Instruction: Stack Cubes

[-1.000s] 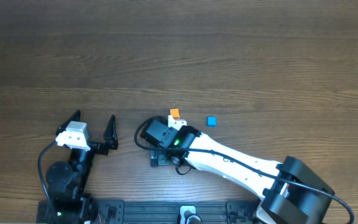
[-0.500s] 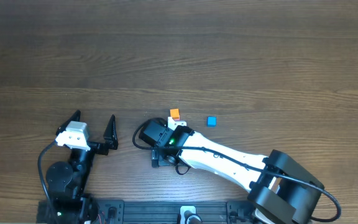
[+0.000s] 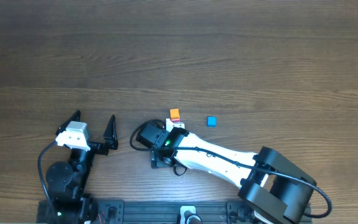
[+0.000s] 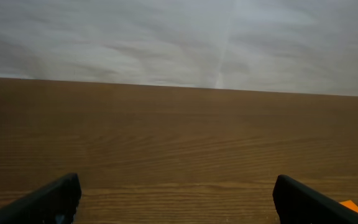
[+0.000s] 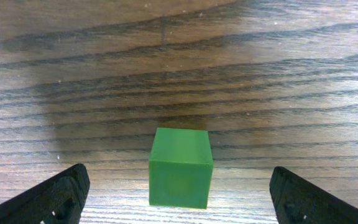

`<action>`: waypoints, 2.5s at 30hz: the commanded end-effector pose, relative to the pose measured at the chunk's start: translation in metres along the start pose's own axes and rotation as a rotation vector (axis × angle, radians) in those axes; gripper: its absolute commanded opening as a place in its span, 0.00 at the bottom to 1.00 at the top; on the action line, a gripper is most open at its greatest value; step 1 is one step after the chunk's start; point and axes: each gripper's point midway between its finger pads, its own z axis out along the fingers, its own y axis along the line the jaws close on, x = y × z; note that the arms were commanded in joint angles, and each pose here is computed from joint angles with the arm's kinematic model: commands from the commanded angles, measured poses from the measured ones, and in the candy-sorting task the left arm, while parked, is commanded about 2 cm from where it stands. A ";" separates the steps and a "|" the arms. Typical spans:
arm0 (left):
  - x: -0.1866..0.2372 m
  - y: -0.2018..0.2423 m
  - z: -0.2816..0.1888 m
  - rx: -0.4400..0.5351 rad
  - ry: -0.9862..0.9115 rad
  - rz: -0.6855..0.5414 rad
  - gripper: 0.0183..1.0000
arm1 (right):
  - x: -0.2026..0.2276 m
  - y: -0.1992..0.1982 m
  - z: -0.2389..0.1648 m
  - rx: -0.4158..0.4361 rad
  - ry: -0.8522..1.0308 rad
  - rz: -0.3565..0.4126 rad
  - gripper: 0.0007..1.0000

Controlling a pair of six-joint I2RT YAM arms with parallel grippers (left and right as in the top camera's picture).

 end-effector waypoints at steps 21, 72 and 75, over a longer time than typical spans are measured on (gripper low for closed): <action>0.001 -0.001 0.000 0.008 -0.001 0.008 1.00 | -0.004 0.000 0.011 0.039 -0.017 0.017 0.88; 0.001 -0.001 0.000 0.008 -0.001 0.007 1.00 | 0.001 0.002 0.017 0.037 0.006 0.019 0.47; 0.001 -0.001 0.000 0.008 -0.001 0.007 1.00 | 0.002 0.002 0.017 0.039 0.008 0.017 0.47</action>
